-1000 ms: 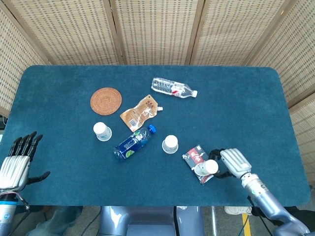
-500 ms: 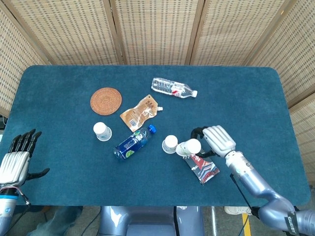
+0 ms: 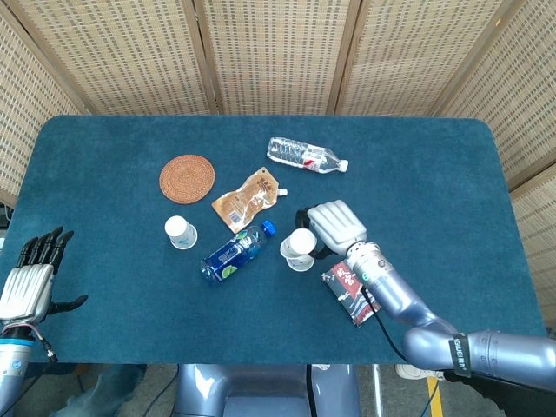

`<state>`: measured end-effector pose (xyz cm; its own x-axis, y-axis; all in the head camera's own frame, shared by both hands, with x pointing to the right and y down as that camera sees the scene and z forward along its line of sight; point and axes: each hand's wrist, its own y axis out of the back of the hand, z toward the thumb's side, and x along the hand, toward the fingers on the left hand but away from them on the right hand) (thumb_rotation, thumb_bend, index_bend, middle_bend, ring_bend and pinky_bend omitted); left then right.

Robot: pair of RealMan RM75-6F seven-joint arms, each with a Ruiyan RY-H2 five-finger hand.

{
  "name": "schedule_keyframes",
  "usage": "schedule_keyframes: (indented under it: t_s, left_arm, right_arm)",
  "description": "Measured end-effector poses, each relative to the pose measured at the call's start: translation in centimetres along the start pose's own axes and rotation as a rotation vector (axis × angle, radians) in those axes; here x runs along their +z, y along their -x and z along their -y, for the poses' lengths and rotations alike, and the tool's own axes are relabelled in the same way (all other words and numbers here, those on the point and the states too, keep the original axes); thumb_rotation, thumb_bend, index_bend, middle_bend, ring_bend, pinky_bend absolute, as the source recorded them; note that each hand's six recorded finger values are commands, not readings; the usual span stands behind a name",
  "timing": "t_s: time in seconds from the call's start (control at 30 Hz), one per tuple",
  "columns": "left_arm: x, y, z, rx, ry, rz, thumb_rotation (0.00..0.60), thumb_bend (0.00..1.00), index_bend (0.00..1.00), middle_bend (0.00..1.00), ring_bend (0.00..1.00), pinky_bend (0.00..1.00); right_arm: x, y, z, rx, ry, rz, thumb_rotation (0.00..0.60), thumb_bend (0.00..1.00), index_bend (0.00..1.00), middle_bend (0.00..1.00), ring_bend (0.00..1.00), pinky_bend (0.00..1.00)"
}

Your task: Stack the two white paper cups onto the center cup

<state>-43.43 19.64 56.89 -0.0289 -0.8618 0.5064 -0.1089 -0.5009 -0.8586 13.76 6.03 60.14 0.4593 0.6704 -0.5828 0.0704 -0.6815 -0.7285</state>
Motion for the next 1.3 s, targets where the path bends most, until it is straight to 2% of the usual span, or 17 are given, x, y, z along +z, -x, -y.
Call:
schedule_keyframes:
  t_s: [0.17, 0.37, 0.67, 0.77, 0.83, 0.87, 0.93, 0.97, 1.13, 1.3]
  left_arm:
    - [-0.1, 0.2, -0.2, 0.005, 0.006, 0.001, 0.6, 0.0, 0.0, 0.0, 0.0, 0.0]
    - [-0.2, 0.3, -0.3, 0.006, 0.01, 0.005, 0.6, 0.0, 0.0, 0.0, 0.0, 0.0]
    - [-0.2, 0.3, -0.4, 0.006, 0.015, 0.006, 0.6, 0.0, 0.0, 0.0, 0.0, 0.0]
    - [-0.3, 0.3, -0.5, 0.006, 0.016, 0.005, 0.6, 0.0, 0.0, 0.0, 0.0, 0.0]
    - [-0.3, 0.3, -0.5, 0.005, 0.017, 0.006, 0.6, 0.0, 0.0, 0.0, 0.0, 0.0]
    - [-0.3, 0.4, -0.5, 0.005, 0.016, 0.006, 0.6, 0.0, 0.0, 0.0, 0.0, 0.0]
    - [-0.3, 0.3, -0.5, 0.004, 0.017, 0.007, 0.6, 0.0, 0.0, 0.0, 0.0, 0.0]
    - [-0.3, 0.3, -0.5, 0.004, 0.018, 0.007, 0.6, 0.0, 0.0, 0.0, 0.0, 0.0]
    - [-0.3, 0.4, -0.5, 0.005, 0.018, 0.006, 0.6, 0.0, 0.0, 0.0, 0.0, 0.0]
    - [-0.3, 0.3, -0.5, 0.004, 0.02, 0.004, 0.6, 0.0, 0.0, 0.0, 0.0, 0.0]
  right_arm:
    - [1.0, 0.5, 0.6, 0.015, -0.048, 0.026, 0.6, 0.41, 0.51, 0.53, 0.47, 0.56]
    - [0.8, 0.5, 1.2, 0.028, -0.093, 0.059, 0.6, 0.41, 0.51, 0.53, 0.47, 0.56]
    - [0.7, 0.5, 1.4, 0.036, -0.112, 0.075, 0.6, 0.41, 0.51, 0.51, 0.46, 0.56]
    - [0.6, 0.6, 1.4, 0.03, -0.113, 0.08, 0.6, 0.4, 0.49, 0.47, 0.44, 0.56]
    - [0.3, 0.7, 1.5, 0.03, -0.117, 0.086, 0.6, 0.36, 0.39, 0.35, 0.32, 0.5]
    - [0.3, 0.7, 1.5, 0.032, -0.119, 0.088, 0.6, 0.33, 0.31, 0.24, 0.23, 0.41]
    - [0.1, 0.6, 1.7, 0.045, -0.121, 0.092, 0.6, 0.31, 0.18, 0.1, 0.09, 0.25]
    - [0.0, 0.6, 1.9, 0.055, -0.12, 0.095, 0.6, 0.3, 0.14, 0.06, 0.04, 0.21]
    - [-0.6, 0.1, 2.3, 0.129, -0.118, 0.121, 0.6, 0.29, 0.07, 0.02, 0.01, 0.15]
    - [-0.7, -1.0, 1.7, 0.139, -0.132, 0.117, 0.6, 0.29, 0.07, 0.01, 0.01, 0.1]
